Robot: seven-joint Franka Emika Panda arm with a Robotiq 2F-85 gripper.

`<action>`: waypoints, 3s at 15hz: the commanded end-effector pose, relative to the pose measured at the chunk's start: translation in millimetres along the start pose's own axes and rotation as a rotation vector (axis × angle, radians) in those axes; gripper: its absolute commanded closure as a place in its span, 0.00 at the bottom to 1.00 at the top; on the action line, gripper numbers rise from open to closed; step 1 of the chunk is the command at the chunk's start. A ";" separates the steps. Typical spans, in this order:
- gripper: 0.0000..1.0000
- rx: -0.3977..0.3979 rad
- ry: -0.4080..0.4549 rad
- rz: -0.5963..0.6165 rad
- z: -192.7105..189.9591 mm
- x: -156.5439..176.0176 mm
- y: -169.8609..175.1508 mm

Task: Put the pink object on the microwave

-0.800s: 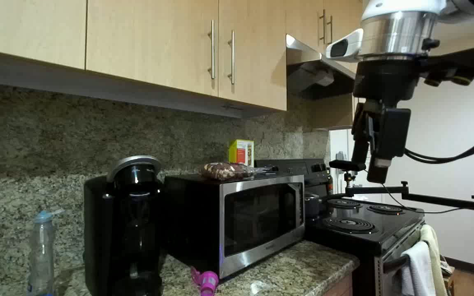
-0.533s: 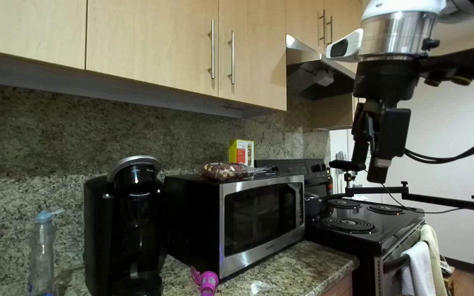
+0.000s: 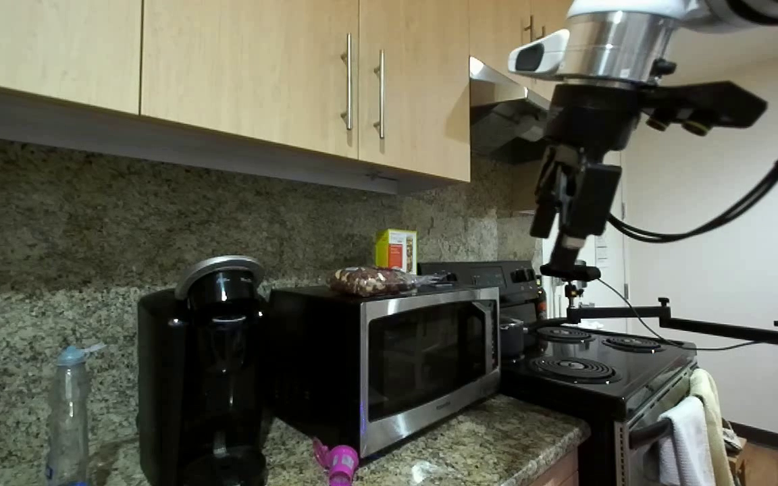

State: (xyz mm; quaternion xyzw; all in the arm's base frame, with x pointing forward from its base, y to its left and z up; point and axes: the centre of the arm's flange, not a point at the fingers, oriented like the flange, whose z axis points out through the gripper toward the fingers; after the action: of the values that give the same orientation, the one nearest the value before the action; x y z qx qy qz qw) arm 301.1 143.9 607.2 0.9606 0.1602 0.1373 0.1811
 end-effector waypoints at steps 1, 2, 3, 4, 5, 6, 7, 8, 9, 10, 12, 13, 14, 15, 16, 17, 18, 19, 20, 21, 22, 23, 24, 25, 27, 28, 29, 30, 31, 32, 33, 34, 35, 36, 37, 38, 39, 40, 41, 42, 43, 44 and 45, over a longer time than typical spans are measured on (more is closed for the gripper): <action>0.00 -0.036 0.048 -0.171 -5.9 68.7 34.9; 0.00 -0.032 0.059 -0.211 -6.0 86.4 40.9; 0.00 -0.015 0.071 -0.244 -5.5 102.5 45.5; 0.00 0.008 0.078 -0.284 -3.9 119.6 47.8; 0.00 0.029 0.083 -0.319 -2.4 132.5 49.1; 0.00 0.045 0.066 -0.344 1.6 149.3 48.5; 0.00 0.060 0.065 -0.372 4.5 159.7 47.5; 0.00 0.076 0.054 -0.391 11.0 174.6 45.1; 0.00 0.089 0.046 -0.414 15.7 184.7 42.1; 0.00 0.103 0.031 -0.434 22.9 196.7 39.1; 0.00 0.144 0.008 -0.450 37.3 210.8 33.5; 0.00 0.163 0.000 -0.450 44.6 216.9 32.0; 0.00 0.168 0.020 -0.462 49.5 220.4 33.1; 0.00 0.159 0.018 -0.458 48.2 217.3 37.2; 0.00 0.135 0.016 -0.432 55.4 208.5 27.6; 0.00 0.137 0.016 -0.433 57.7 212.3 29.4; 0.00 0.137 0.017 -0.433 57.9 214.0 31.3; 0.00 0.137 0.019 -0.432 56.7 214.4 32.5; 0.00 0.134 0.002 -0.461 57.7 224.0 25.5; 0.00 0.136 0.000 -0.461 64.1 229.1 25.2; 0.00 0.167 0.023 -0.482 81.9 240.3 26.8; 0.00 0.182 0.018 -0.482 98.8 248.3 25.3; 0.00 0.210 0.033 -0.489 118.8 256.8 23.1; 0.00 0.224 0.033 -0.492 133.6 261.1 21.2; 0.00 0.262 0.035 -0.486 168.1 271.0 18.7; 0.00 0.280 0.031 -0.481 186.1 277.9 17.3; 0.00 0.294 0.020 -0.474 197.3 279.9 14.4; 0.00 0.290 -0.015 -0.436 209.4 282.9 12.6; 0.00 0.283 -0.039 -0.428 217.7 282.5 11.0; 0.00 0.254 -0.080 -0.430 224.4 285.3 6.4; 0.00 0.246 -0.097 -0.442 229.7 285.3 4.2; 0.00 0.247 -0.124 -0.442 237.8 290.8 -0.7; 0.00 0.254 -0.145 -0.444 243.1 291.3 -4.8; 0.00 0.263 -0.173 -0.445 250.5 294.1 -9.3; 0.00 0.269 -0.192 -0.450 254.1 293.0 -13.2; 0.00 0.270 -0.212 -0.491 260.9 293.1 -18.2; 0.00 0.268 -0.236 -0.522 265.9 291.9 -22.2; 0.00 0.264 -0.249 -0.540 271.1 292.0 -25.5; 0.00 0.265 -0.256 -0.560 276.0 291.5 -28.2; 0.00 0.277 -0.233 -0.508 272.0 280.5 -27.0; 0.00 0.278 -0.241 -0.519 276.5 281.3 -30.5; 0.00 0.279 -0.244 -0.523 279.7 282.2 -32.5; 0.00 0.279 -0.246 -0.525 281.1 282.8 -33.2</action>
State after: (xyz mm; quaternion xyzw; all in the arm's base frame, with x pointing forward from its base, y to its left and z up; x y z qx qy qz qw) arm 640.6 188.9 400.3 0.9114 0.3968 -0.0545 0.0949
